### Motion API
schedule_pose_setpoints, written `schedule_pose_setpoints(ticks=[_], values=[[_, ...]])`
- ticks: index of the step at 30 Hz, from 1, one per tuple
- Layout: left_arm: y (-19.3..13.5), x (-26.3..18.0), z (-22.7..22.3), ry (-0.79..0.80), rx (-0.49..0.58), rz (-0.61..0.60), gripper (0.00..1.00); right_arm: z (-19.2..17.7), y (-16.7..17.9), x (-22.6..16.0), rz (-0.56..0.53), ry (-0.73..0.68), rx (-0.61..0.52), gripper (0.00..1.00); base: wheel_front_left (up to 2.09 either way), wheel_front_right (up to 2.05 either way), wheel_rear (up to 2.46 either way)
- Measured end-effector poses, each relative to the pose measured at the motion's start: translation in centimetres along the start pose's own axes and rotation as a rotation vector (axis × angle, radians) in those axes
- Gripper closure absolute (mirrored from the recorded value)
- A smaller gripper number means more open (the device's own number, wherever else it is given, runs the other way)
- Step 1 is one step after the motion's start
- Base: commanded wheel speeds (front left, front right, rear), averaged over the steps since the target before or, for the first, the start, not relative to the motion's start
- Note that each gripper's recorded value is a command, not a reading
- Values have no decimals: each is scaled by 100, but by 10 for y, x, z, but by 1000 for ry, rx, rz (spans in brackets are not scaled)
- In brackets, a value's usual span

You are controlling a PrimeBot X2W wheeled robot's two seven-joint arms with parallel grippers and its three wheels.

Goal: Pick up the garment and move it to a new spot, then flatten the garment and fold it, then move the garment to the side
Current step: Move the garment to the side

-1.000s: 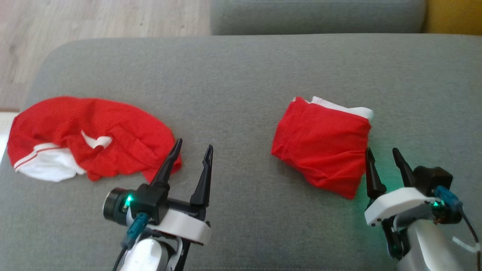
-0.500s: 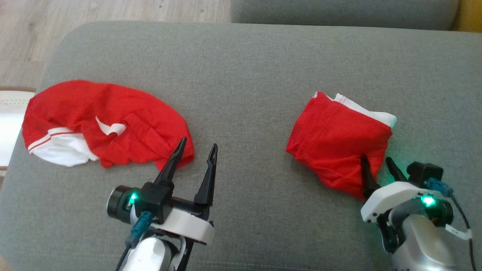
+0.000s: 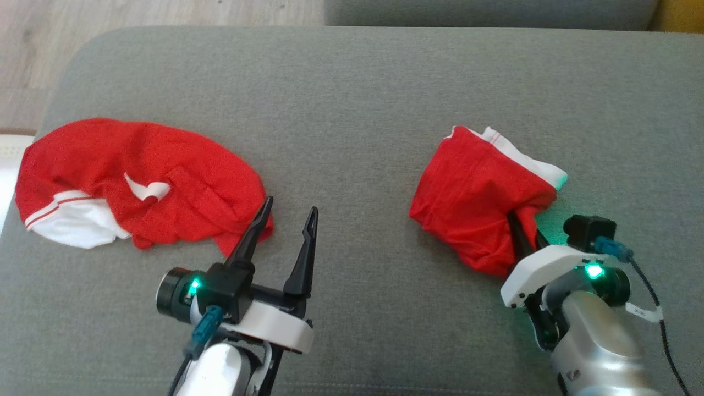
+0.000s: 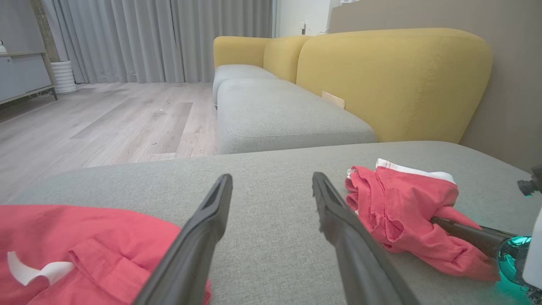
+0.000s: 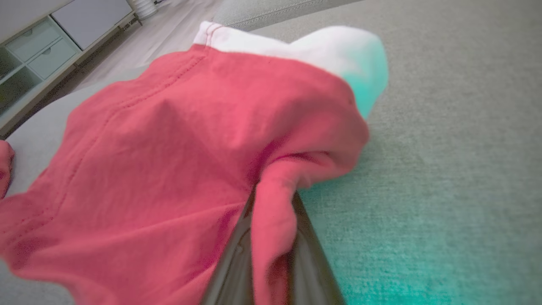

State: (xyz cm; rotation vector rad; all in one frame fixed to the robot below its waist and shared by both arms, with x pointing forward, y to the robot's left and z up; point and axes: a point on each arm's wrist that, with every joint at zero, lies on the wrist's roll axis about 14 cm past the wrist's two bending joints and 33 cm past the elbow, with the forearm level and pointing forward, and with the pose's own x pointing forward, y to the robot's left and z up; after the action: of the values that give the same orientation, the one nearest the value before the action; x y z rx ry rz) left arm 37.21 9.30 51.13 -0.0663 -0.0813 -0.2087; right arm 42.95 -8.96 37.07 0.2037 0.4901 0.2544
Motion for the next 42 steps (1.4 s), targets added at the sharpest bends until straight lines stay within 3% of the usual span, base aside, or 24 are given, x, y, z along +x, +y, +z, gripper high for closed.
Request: schedule_pose_setpoints(ticks=[6,14,22,32,42], values=[[-8,4,1,-5,-5,-25,0,13,-20,-4,-9,-10,-186,100,0,0,0],[-16,18,-4,1,-16,-61,0,61,-104,-10,-104,28,-563,100,0,0,0],[-15,35,-12,13,-32,-68,0,66,-179,-27,-164,218,-831,100,0,0,0],[-3,49,-16,11,-35,-38,0,101,-238,-29,-256,318,-965,100,0,0,0],[1,50,-26,37,-42,-23,0,123,-270,-33,-375,337,-932,100,0,0,0]])
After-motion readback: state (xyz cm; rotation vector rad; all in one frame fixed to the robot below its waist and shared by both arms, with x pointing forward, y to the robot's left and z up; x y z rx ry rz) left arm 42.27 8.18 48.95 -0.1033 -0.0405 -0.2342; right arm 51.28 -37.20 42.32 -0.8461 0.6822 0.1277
